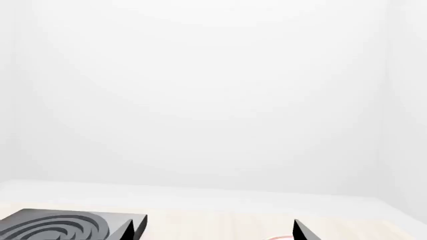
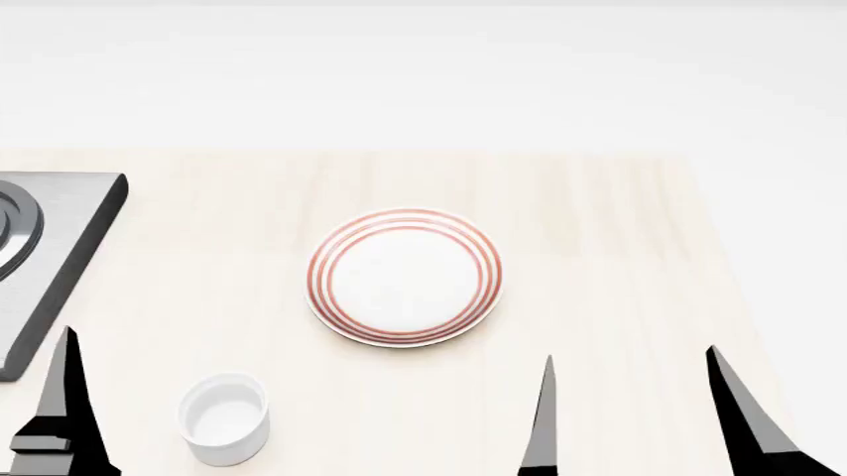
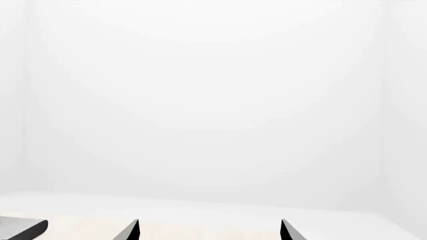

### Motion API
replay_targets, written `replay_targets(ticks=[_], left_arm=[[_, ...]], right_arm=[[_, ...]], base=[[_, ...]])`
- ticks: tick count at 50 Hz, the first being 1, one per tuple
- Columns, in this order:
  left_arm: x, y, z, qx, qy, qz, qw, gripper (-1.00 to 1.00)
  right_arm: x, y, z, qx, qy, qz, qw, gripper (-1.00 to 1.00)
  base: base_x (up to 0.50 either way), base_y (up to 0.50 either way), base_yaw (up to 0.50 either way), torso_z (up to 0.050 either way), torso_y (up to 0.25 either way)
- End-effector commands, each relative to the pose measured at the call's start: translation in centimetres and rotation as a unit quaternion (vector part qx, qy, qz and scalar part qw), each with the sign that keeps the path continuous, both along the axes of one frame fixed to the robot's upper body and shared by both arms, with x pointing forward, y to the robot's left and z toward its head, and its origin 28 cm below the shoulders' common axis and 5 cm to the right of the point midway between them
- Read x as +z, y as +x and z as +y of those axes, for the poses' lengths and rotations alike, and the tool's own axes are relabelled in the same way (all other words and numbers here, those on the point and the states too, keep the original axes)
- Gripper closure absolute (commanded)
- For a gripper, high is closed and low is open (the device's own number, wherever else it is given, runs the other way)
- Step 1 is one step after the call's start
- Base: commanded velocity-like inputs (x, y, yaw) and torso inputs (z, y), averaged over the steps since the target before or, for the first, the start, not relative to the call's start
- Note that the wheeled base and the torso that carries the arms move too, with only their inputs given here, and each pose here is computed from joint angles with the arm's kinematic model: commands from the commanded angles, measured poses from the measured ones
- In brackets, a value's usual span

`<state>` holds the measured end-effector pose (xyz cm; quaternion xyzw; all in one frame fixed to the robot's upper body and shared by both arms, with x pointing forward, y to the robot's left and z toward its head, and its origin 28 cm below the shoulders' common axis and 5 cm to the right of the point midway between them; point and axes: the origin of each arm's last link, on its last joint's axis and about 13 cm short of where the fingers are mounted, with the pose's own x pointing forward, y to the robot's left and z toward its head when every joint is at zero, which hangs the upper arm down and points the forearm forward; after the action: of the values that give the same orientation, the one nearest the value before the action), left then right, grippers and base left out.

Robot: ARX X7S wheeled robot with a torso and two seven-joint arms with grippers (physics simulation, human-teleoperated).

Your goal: Pick the akita bowl on the cookies box and place it on the plate.

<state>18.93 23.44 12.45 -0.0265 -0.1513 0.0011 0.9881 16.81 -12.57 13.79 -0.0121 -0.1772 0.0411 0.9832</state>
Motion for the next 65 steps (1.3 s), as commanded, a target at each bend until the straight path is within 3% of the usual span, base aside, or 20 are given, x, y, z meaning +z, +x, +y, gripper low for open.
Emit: replay_targets(ticks=[1, 7, 12, 58, 65], left_arm=[[1.3, 0.3, 0.4, 0.002, -0.005, -0.001, 1.0, -1.0], [1.7, 0.2, 0.7, 0.013, -0.007, -0.012, 1.0, -1.0], [1.8, 0.0, 0.8, -0.016, -0.021, -0.013, 1.0, -1.0], [1.4, 0.3, 1.4, -0.066, -0.023, 0.026, 0.997, -1.0], [0.7, 0.2, 1.4, -0.074, 0.005, 0.023, 0.997, -1.0]], right_arm=[[1.6, 0.0, -0.2, -0.004, -0.004, -0.006, 1.0, -1.0], [2.1, -0.1, -0.3, -0.008, -0.012, -0.012, 1.0, -1.0], [2.2, -0.2, -0.3, -0.006, -0.012, -0.014, 1.0, -1.0], [2.8, 0.1, -0.8, -0.007, -0.034, -0.008, 0.999, -1.0], [2.7, 0.1, -0.9, -0.008, -0.038, -0.005, 0.999, -1.0]], base=[[0.0, 0.0, 0.0, 0.0, 0.0], [0.0, 0.0, 0.0, 0.0, 0.0], [0.0, 0.0, 0.0, 0.0, 0.0], [0.0, 0.0, 0.0, 0.047, 0.0], [0.0, 0.0, 0.0, 0.0, -0.054]])
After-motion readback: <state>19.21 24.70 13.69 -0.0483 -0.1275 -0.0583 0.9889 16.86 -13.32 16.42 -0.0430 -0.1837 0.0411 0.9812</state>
